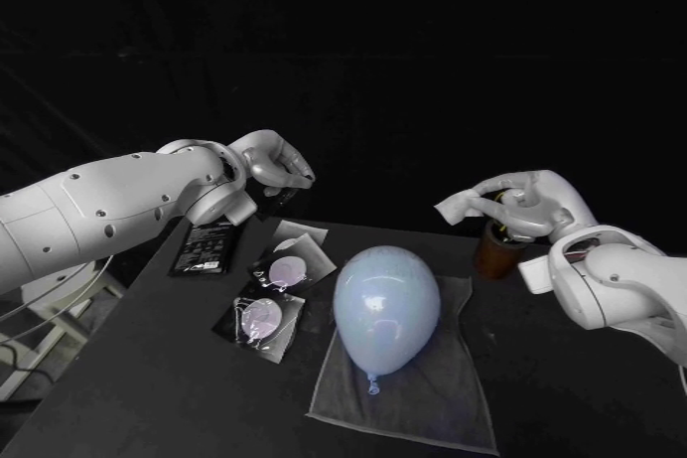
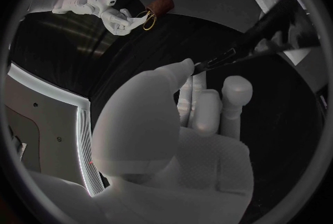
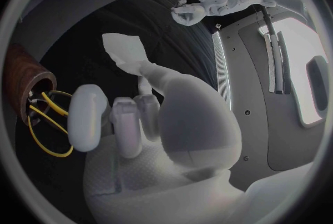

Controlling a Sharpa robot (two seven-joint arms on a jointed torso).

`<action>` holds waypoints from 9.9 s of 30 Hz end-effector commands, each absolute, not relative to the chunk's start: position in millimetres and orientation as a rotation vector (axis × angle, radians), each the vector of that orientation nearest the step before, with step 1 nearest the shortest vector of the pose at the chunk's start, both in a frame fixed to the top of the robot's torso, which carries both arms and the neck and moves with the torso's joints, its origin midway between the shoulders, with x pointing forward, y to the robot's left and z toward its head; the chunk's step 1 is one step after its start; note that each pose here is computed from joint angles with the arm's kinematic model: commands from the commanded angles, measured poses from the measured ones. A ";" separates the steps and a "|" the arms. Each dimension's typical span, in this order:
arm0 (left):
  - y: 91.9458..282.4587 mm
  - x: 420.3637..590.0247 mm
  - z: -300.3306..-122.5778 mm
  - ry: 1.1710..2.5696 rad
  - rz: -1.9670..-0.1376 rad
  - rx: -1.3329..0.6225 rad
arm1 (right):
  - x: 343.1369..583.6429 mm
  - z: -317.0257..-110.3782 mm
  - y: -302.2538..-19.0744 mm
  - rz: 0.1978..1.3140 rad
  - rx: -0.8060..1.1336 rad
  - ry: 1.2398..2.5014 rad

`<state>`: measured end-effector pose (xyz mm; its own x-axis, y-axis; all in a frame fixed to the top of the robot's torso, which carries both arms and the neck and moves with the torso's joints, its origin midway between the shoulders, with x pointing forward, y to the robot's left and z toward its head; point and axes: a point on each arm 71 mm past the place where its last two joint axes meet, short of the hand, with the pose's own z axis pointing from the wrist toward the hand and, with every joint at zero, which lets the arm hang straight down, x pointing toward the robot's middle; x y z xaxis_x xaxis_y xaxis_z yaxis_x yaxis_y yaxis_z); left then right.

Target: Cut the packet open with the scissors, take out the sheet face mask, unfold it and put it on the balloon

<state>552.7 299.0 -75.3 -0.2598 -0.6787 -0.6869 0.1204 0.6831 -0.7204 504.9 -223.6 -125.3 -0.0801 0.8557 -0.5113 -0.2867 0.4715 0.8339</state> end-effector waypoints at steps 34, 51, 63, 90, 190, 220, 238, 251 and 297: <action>347.5 447.7 -209.9 2.020 -0.588 -0.231 | 504.5 -140.0 -230.4 1.030 0.578 1.361; 345.8 448.1 -209.7 1.984 -0.586 -0.258 | 505.0 -141.0 -230.2 1.031 0.583 1.366; 327.1 468.9 -188.7 1.680 -0.918 -0.564 | 507.0 -145.5 -225.2 1.047 0.623 1.387; 192.4 530.2 -159.8 1.629 -1.314 -0.532 | 508.5 -148.4 -214.9 1.127 0.831 1.502; 119.9 574.2 -158.0 1.644 -1.583 -0.890 | 516.6 -116.5 -166.8 1.345 1.047 1.398; 123.7 574.6 -153.4 1.538 -1.687 -1.004 | 522.0 -118.3 -166.9 1.328 1.036 1.406; 126.8 574.4 -151.7 1.522 -1.668 -1.013 | 524.7 -120.1 -171.7 1.322 0.989 1.431; 129.8 573.4 -150.4 1.527 -1.640 -0.994 | 528.6 -117.7 -198.3 1.287 0.864 1.395; 139.9 543.1 -135.7 1.647 -1.892 -0.891 | 505.0 -150.3 -191.5 1.296 0.542 1.512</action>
